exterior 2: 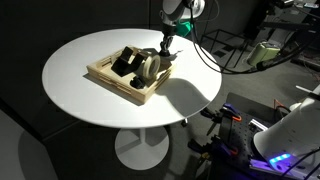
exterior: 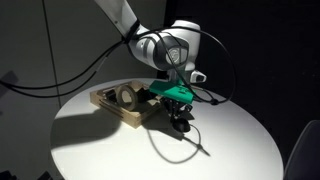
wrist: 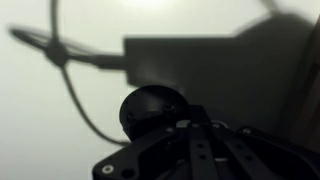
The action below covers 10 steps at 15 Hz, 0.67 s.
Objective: Push the round black object to the right
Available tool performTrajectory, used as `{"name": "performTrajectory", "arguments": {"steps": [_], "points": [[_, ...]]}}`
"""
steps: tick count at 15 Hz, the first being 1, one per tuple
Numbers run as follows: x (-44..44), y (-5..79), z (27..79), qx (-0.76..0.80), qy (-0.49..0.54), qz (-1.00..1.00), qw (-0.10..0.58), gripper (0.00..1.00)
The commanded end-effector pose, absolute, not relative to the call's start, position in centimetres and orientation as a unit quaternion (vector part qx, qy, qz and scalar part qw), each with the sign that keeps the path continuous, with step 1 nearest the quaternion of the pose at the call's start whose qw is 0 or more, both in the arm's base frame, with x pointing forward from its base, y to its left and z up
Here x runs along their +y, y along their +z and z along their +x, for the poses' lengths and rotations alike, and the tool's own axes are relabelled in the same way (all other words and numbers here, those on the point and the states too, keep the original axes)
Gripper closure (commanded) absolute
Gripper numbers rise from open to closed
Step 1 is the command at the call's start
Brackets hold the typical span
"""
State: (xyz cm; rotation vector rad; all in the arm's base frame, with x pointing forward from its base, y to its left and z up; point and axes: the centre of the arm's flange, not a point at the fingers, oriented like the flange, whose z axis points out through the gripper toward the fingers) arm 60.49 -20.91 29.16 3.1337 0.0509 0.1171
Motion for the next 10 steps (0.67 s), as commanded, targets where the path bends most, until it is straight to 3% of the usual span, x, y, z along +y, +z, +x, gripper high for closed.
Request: {"name": "performTrajectory", "arguments": {"steps": [1, 10], "points": [[-22.9, 29.5, 60.9, 0.013, 0.039, 0.999, -0.012, 1.00], [-25.9, 29.8, 60.6, -0.007, 0.043, 0.999, -0.017, 1.00]]}}
